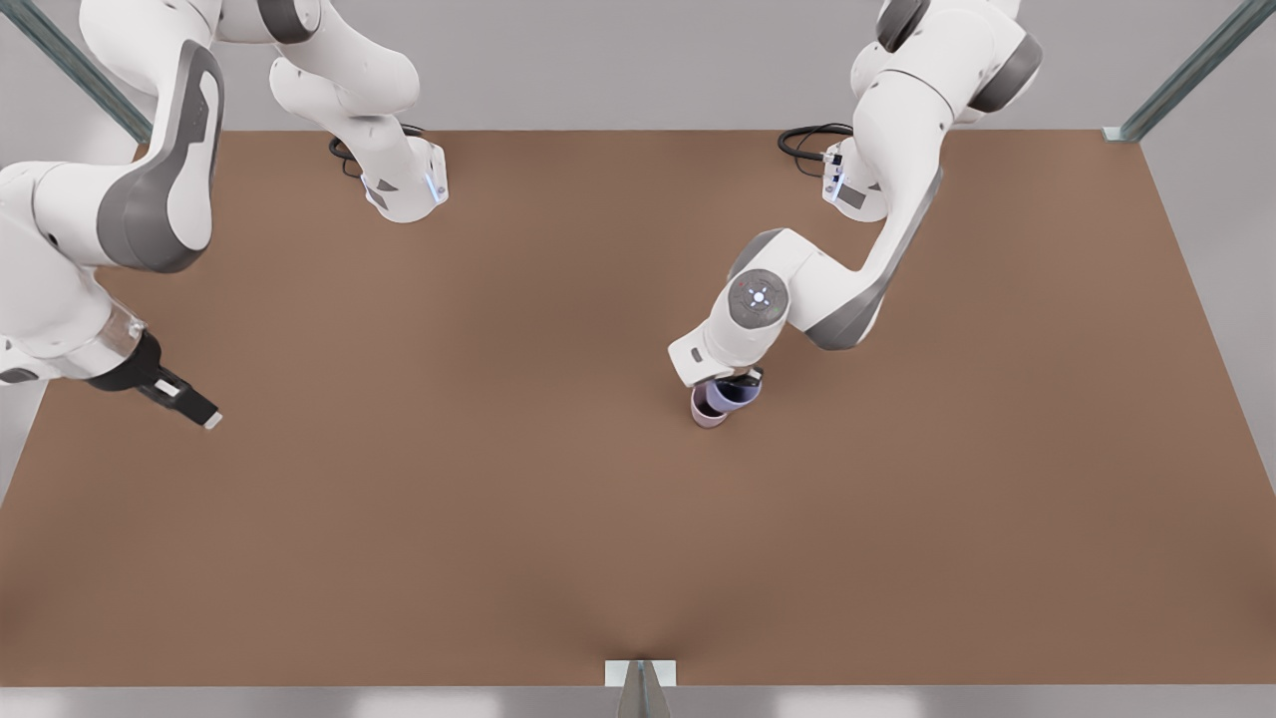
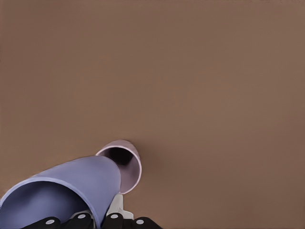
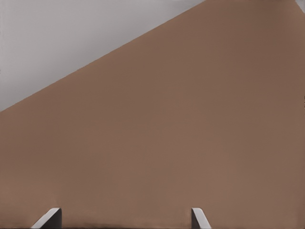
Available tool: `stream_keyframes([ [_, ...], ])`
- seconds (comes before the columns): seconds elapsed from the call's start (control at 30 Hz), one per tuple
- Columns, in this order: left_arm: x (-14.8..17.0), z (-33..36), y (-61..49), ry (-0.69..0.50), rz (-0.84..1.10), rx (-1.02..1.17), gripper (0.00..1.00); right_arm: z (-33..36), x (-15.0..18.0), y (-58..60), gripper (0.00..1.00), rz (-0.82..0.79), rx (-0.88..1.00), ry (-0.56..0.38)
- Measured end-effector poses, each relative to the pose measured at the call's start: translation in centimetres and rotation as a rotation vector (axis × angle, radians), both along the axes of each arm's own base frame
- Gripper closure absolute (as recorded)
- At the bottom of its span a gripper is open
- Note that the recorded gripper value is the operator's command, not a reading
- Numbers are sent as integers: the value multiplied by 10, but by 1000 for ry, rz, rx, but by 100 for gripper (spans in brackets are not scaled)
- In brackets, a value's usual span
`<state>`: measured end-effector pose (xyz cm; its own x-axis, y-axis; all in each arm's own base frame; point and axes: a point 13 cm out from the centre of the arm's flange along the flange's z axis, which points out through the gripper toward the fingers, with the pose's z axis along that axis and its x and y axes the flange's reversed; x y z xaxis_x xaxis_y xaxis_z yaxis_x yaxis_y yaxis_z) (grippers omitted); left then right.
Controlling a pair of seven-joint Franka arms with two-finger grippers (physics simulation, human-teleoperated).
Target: Stack the cups, with the pink cup at the bottom and the purple cup at the top
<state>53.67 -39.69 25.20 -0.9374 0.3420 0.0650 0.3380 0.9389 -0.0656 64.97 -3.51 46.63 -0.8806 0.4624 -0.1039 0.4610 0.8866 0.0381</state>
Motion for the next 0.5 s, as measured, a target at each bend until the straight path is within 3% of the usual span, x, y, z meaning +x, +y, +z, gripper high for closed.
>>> stream_keyframes([
  [0.5, -8, -39, -11, 17, 178, 51, 79, 5, -5, -8, 0, 289, -41, 34],
])
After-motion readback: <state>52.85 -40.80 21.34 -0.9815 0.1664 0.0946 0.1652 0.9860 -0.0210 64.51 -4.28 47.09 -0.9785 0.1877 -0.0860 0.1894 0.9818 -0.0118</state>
